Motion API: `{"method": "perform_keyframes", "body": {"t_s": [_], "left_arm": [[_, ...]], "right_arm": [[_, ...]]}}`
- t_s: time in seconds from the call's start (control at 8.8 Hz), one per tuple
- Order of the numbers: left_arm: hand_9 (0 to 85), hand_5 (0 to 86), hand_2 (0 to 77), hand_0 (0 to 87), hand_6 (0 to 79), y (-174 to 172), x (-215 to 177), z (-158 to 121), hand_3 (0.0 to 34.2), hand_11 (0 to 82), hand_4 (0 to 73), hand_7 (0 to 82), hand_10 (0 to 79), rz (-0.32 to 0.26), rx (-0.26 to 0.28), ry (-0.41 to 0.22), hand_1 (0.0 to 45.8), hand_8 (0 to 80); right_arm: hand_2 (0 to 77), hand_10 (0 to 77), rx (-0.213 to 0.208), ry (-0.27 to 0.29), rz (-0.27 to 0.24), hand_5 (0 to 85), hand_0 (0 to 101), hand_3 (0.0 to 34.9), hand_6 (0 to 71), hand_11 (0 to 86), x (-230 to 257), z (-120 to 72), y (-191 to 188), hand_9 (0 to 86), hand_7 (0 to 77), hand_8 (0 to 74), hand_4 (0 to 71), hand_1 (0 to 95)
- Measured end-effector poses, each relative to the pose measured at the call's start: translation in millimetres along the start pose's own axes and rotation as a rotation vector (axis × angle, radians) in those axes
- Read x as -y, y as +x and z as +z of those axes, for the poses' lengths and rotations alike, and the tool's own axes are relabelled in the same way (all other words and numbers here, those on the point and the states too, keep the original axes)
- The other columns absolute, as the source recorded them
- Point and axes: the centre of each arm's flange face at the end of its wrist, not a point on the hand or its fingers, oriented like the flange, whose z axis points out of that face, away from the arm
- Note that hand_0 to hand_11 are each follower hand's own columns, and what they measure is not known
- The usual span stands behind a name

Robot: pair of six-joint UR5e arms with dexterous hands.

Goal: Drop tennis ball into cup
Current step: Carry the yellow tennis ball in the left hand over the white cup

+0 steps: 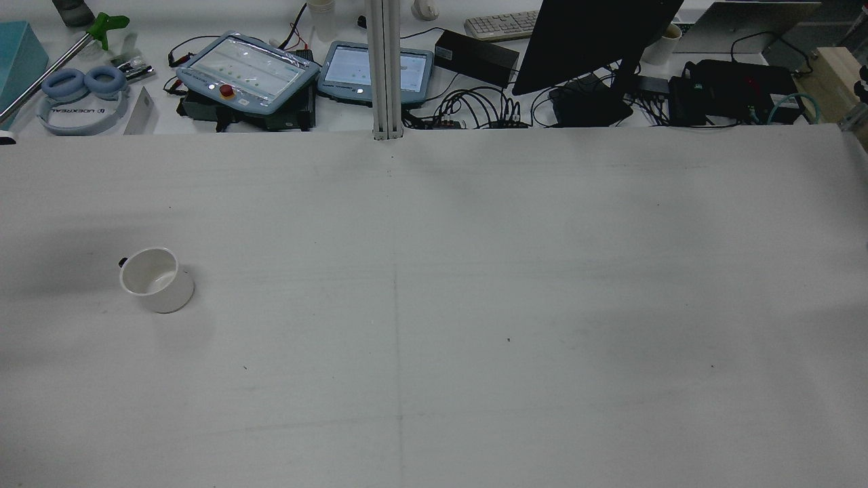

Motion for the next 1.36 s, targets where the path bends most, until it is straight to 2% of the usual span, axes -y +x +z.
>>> {"method": "perform_keyframes", "body": {"t_s": [0.11, 0.23, 0.34, 0.45, 0.8, 0.91, 1.14, 1.36], "left_arm": [[56.2, 27.8, 37.1, 79.7, 65.4, -15, -2, 4, 0.0, 28.9, 16.4, 43.1, 17.4, -0.005, 0.025, -0.016, 32.7, 45.3], [57.3, 24.0, 34.9, 79.8, 65.4, -39, -8, 12, 0.0, 28.9, 16.9, 42.5, 17.4, 0.008, 0.059, -0.048, 33.3, 45.3], [57.3, 24.0, 34.9, 79.8, 65.4, -62, -12, 19, 0.0, 28.9, 16.9, 42.5, 17.4, 0.020, 0.090, -0.073, 33.3, 45.3], [57.8, 27.8, 35.5, 76.8, 66.0, -81, -14, 25, 0.0, 29.5, 18.0, 42.5, 18.5, 0.023, 0.105, -0.085, 31.6, 45.8], [57.8, 25.6, 31.6, 72.8, 66.0, -128, -12, 46, 0.0, 28.9, 18.0, 42.5, 16.9, 0.002, 0.116, -0.080, 29.5, 45.8], [57.8, 25.6, 31.6, 72.8, 66.0, -138, -7, 54, 0.0, 28.9, 18.0, 42.5, 17.4, -0.002, 0.122, -0.077, 30.5, 45.8], [57.8, 23.5, 30.5, 72.2, 66.0, -150, -3, 60, 0.0, 28.9, 18.0, 43.1, 17.4, -0.006, 0.132, -0.076, 30.0, 45.3], [56.7, 25.6, 30.5, 72.2, 66.5, -174, -5, 60, 0.0, 28.9, 16.9, 42.5, 17.4, -0.008, 0.166, -0.082, 30.0, 45.3]], "right_arm": [[0.5, 0.0, 0.000, 0.000, 0.000, 0.0, 0, 0.0, 0.0, 0.5, 0, 0.0, 0, 0.0, 0.5, 0.0, 0.0, 0.5], [0.5, 0.0, 0.000, 0.000, 0.000, 0.0, 0, 0.0, 0.0, 0.5, 0, 0.0, 0, 0.0, 0.5, 0.0, 0.0, 0.5], [0.5, 0.0, 0.000, 0.000, 0.000, 0.0, 0, 0.0, 0.0, 0.5, 0, 0.0, 0, 0.0, 0.0, 0.0, 0.0, 0.5], [0.5, 0.0, 0.000, 0.000, 0.000, 0.0, 0, 0.0, 0.0, 0.5, 0, 0.0, 0, 0.0, 0.0, 0.0, 0.0, 0.5], [0.5, 0.0, 0.000, 0.000, 0.000, 0.0, 0, 0.0, 0.0, 0.5, 0, 0.0, 0, 0.0, 0.0, 0.0, 0.0, 0.5], [0.5, 0.0, 0.000, 0.000, 0.000, 0.0, 0, 0.0, 0.0, 0.5, 0, 0.0, 0, 0.0, 0.0, 0.0, 0.0, 0.5], [0.5, 0.0, 0.000, 0.000, 0.000, 0.0, 0, 0.0, 0.0, 0.5, 0, 0.0, 0, 0.0, 0.0, 0.0, 0.0, 0.5], [0.5, 0.0, 0.000, 0.000, 0.000, 0.0, 0, 0.0, 0.0, 0.5, 0, 0.0, 0, 0.0, 0.5, 0.0, 0.0, 0.5]]}}
